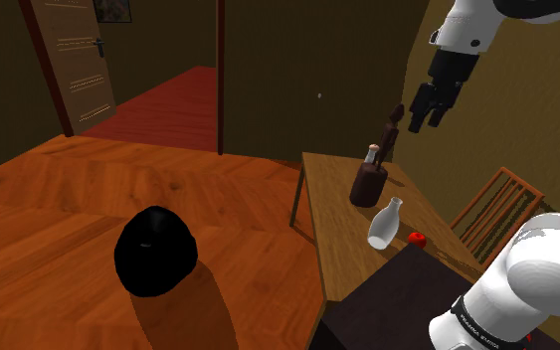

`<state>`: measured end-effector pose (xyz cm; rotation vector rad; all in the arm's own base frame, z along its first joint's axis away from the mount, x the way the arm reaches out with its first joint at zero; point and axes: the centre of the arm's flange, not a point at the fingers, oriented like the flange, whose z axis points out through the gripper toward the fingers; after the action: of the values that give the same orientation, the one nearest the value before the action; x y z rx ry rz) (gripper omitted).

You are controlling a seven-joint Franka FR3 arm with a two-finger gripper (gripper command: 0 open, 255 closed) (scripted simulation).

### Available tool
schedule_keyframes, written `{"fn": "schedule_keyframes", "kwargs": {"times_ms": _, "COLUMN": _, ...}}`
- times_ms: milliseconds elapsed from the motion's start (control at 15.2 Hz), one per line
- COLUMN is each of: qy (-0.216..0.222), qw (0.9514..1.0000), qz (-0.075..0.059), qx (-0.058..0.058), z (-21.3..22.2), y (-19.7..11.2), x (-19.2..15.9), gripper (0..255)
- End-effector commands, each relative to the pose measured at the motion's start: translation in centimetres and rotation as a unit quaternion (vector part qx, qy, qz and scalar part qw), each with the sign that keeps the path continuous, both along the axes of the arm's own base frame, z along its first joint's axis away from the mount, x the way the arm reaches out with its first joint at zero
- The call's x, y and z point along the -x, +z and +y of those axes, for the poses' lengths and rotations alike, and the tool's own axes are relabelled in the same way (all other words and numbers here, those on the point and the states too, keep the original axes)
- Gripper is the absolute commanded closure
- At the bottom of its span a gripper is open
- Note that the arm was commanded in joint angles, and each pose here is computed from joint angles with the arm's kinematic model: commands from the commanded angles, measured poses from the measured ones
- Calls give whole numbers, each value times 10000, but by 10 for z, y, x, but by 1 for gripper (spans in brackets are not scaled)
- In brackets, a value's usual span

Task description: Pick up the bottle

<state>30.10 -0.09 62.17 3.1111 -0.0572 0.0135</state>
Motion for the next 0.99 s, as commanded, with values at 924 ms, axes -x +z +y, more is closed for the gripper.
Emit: {"fn": "schedule_keyframes", "kwargs": {"times_ms": 924, "qy": 63, "qw": 9999, "qz": -95, "qx": -16, "z": -122, "y": -137, "x": -21, "gripper": 0}}
